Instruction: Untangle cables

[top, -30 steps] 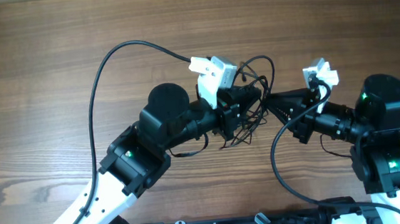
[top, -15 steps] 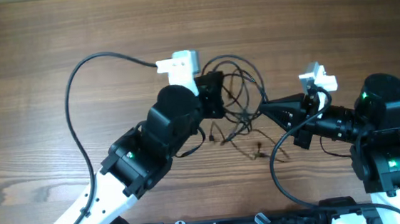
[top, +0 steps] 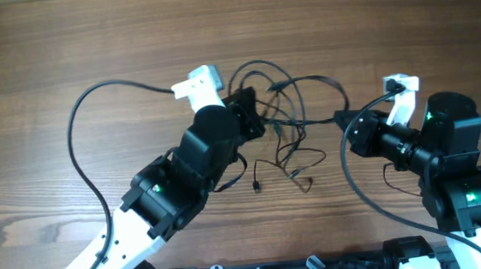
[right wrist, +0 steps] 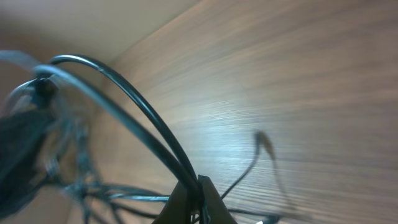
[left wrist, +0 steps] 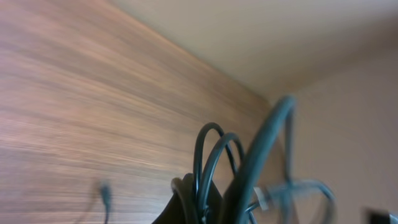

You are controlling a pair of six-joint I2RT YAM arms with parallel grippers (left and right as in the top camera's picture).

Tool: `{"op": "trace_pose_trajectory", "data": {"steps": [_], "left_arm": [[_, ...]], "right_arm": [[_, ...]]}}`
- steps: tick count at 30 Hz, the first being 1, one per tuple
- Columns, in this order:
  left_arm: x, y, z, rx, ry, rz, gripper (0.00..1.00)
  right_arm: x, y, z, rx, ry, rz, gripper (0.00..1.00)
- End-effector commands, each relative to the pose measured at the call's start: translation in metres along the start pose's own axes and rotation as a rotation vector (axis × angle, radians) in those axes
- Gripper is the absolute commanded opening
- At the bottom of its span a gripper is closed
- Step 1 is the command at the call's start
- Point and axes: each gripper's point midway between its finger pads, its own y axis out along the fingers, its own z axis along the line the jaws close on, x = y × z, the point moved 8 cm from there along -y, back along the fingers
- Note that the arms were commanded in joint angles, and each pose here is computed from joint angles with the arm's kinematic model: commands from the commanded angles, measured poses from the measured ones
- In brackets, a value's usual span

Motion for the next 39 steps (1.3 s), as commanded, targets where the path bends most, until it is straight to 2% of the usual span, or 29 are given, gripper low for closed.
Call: {"op": "trace_pose_trajectory", "data": {"steps": [1, 2, 3, 5, 6, 8, 11, 14, 16, 19, 22, 25, 28, 32, 33, 36, 39], "left_arm": [[0.014, -0.029, -0.027, -0.237, 0.301, -0.008, 0.04], [0.014, -0.034, -0.032, -0.288, 0.363, -0.004, 0.04], [0.014, -0.037, -0.035, -0.320, 0.406, -0.005, 0.04], [0.015, -0.044, -0.038, -0.356, 0.469, -0.011, 0.04], [0.016, -0.046, -0.038, -0.359, 0.468, -0.015, 0.04], [0.016, -0.047, -0.039, -0.361, 0.476, -0.019, 0.04], [0.016, -0.047, -0.038, -0.357, 0.490, -0.017, 0.04], [0.016, -0.047, -0.038, -0.357, 0.491, -0.018, 0.04], [0.015, -0.047, -0.039, -0.365, 0.491, -0.013, 0.04], [0.012, -0.050, -0.044, -0.435, 0.504, 0.018, 0.04], [0.004, -0.054, -0.049, -0.525, 0.613, 0.059, 0.04], [-0.003, -0.055, -0.047, -0.563, 0.739, 0.086, 0.04], [-0.006, -0.054, -0.044, -0.555, 0.817, 0.088, 0.04], [-0.006, -0.054, -0.045, -0.562, 0.825, 0.088, 0.04], [-0.009, -0.056, -0.046, -0.596, 0.848, 0.100, 0.04], [-0.025, -0.070, -0.056, -0.839, 0.949, 0.178, 0.04], [-0.027, -0.074, -0.057, -0.889, 0.963, 0.194, 0.04]], "right_arm": [[0.013, -0.005, -0.031, -0.302, 0.126, -0.158, 0.05], [0.012, -0.004, -0.033, -0.314, 0.140, -0.152, 0.06], [0.012, -0.001, -0.034, -0.319, 0.143, -0.143, 0.14], [0.012, 0.007, -0.040, -0.340, 0.157, -0.111, 0.36], [0.012, 0.012, -0.043, -0.351, 0.164, -0.094, 0.57], [0.011, 0.020, -0.045, -0.345, 0.172, -0.056, 0.77], [0.014, 0.024, -0.036, -0.247, 0.093, -0.030, 0.87], [0.015, 0.022, -0.020, -0.113, -0.059, -0.010, 0.88], [0.010, 0.018, -0.006, 0.011, -0.251, 0.027, 0.89], [0.006, 0.017, 0.003, 0.111, -0.327, 0.054, 0.90], [0.006, 0.013, 0.016, 0.236, -0.371, 0.061, 0.90], [0.005, -0.003, 0.042, 0.450, -0.457, 0.036, 0.90], [0.001, -0.020, 0.052, 0.493, -0.509, -0.006, 0.90], [-0.006, -0.040, 0.062, 0.540, -0.607, -0.058, 0.91], [-0.007, -0.042, 0.063, 0.542, -0.613, -0.065, 0.91], [-0.007, -0.042, 0.063, 0.542, -0.613, -0.065, 0.91], [-0.007, -0.042, 0.064, 0.542, -0.614, -0.065, 0.91]]}}
